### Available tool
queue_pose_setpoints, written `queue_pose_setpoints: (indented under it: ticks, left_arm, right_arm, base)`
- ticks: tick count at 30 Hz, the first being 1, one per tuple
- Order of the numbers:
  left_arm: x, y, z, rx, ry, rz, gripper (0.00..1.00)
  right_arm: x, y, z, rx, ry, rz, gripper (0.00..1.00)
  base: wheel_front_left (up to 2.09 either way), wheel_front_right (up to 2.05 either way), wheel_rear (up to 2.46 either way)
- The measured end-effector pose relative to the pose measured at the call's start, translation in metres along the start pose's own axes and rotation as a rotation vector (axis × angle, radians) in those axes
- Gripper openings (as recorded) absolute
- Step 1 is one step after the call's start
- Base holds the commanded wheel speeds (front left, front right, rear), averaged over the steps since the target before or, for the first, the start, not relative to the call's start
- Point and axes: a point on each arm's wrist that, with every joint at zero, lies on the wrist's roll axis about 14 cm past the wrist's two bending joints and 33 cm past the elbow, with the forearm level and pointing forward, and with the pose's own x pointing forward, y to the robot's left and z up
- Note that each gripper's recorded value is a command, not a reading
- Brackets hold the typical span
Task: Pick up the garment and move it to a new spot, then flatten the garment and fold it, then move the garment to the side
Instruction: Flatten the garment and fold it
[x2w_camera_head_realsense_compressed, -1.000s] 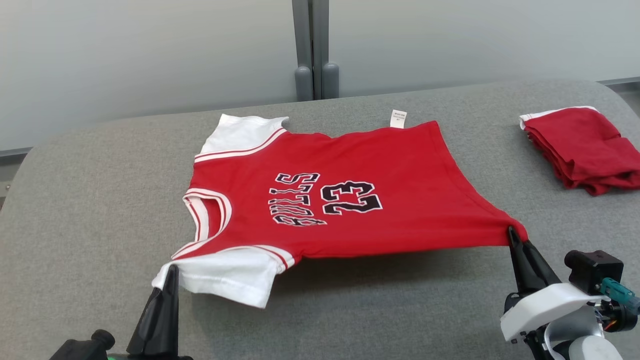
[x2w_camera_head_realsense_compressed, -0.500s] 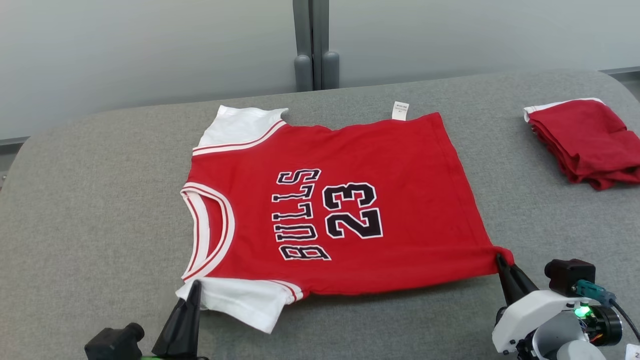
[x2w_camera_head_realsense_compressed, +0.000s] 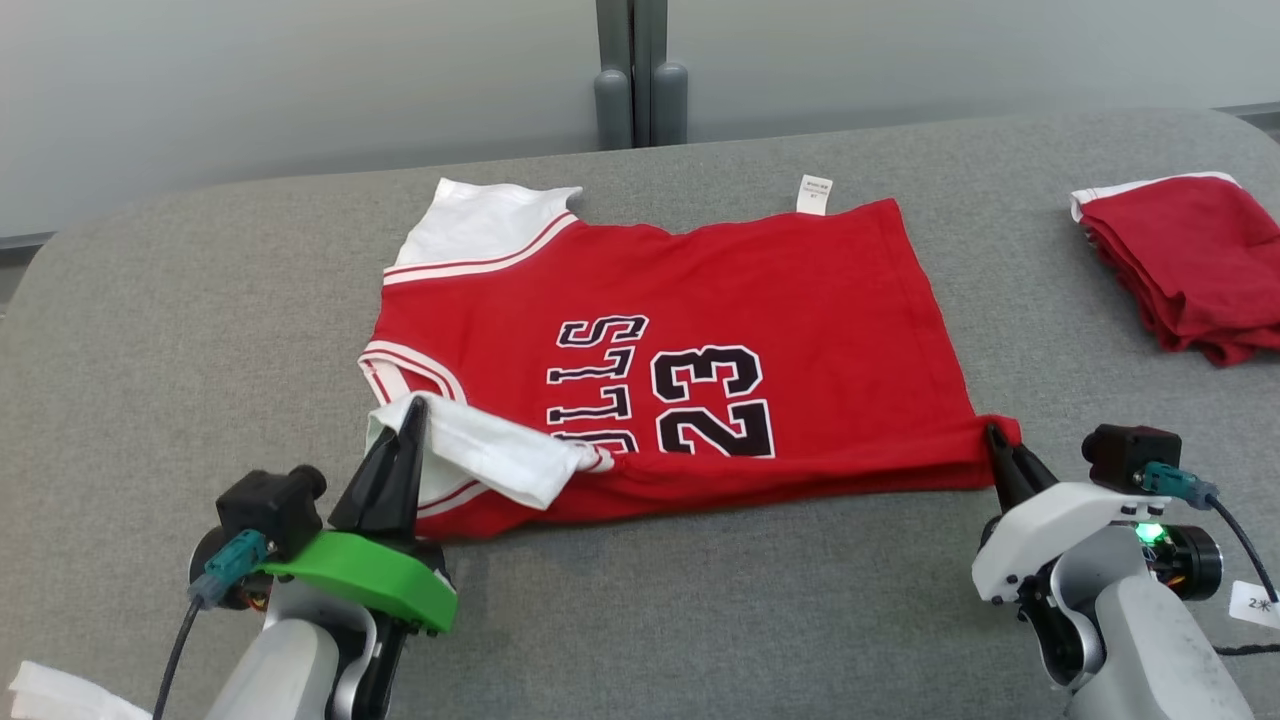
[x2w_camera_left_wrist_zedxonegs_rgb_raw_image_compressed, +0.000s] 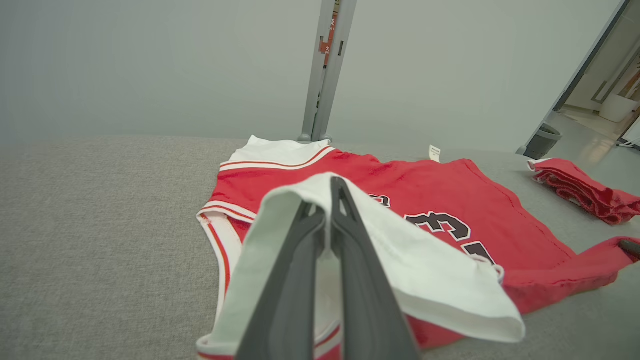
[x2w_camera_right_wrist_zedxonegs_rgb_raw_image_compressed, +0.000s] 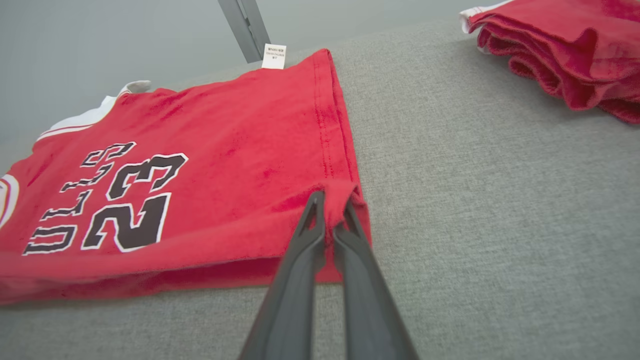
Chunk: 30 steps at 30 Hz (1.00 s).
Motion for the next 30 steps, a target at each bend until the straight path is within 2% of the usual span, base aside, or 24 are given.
queue_pose_setpoints:
  ticks: [17,18,20,21,22,24,25,30]
  left_arm:
    - [0.052,0.035,-0.023,0.010,0.077,0.079,0.00]
    - [0.053,0.036,-0.024,0.008,0.079,0.082,0.00]
    - [0.054,0.038,-0.027,0.003,0.087,0.089,0.00]
    - [0.054,0.038,-0.028,0.002,0.089,0.090,0.01]
    - [0.054,0.038,-0.028,0.001,0.091,0.091,0.22]
    - [0.054,0.038,-0.028,-0.002,0.090,0.092,0.91]
    - [0.054,0.038,-0.028,-0.004,0.087,0.092,1.00]
    - [0.052,0.038,-0.020,-0.012,0.058,0.094,1.00]
  right_arm:
    - [0.043,-0.003,-0.005,0.000,-0.013,-0.016,0.00]
    - [0.045,-0.003,-0.004,-0.001,-0.015,-0.015,0.07]
    - [0.050,0.000,-0.002,-0.004,-0.019,-0.009,0.38]
    - [0.052,0.001,-0.002,-0.002,-0.019,-0.006,0.87]
    - [0.054,0.003,0.000,-0.002,-0.026,0.001,1.00]
    - [0.058,0.008,0.002,-0.003,-0.036,0.013,1.00]
    - [0.059,0.009,0.003,0.001,-0.041,0.014,1.00]
    - [0.062,0.023,0.009,-0.004,-0.071,0.054,1.00]
  base:
    - [0.00,0.00,0.00]
    - [0.00,0.00,0.00]
    - [0.00,0.00,0.00]
    - [0.00,0.00,0.00]
    - [0.00,0.00,0.00]
    - [0.00,0.00,0.00]
    - [0.00,0.00,0.00]
    - [0.00,0.00,0.00]
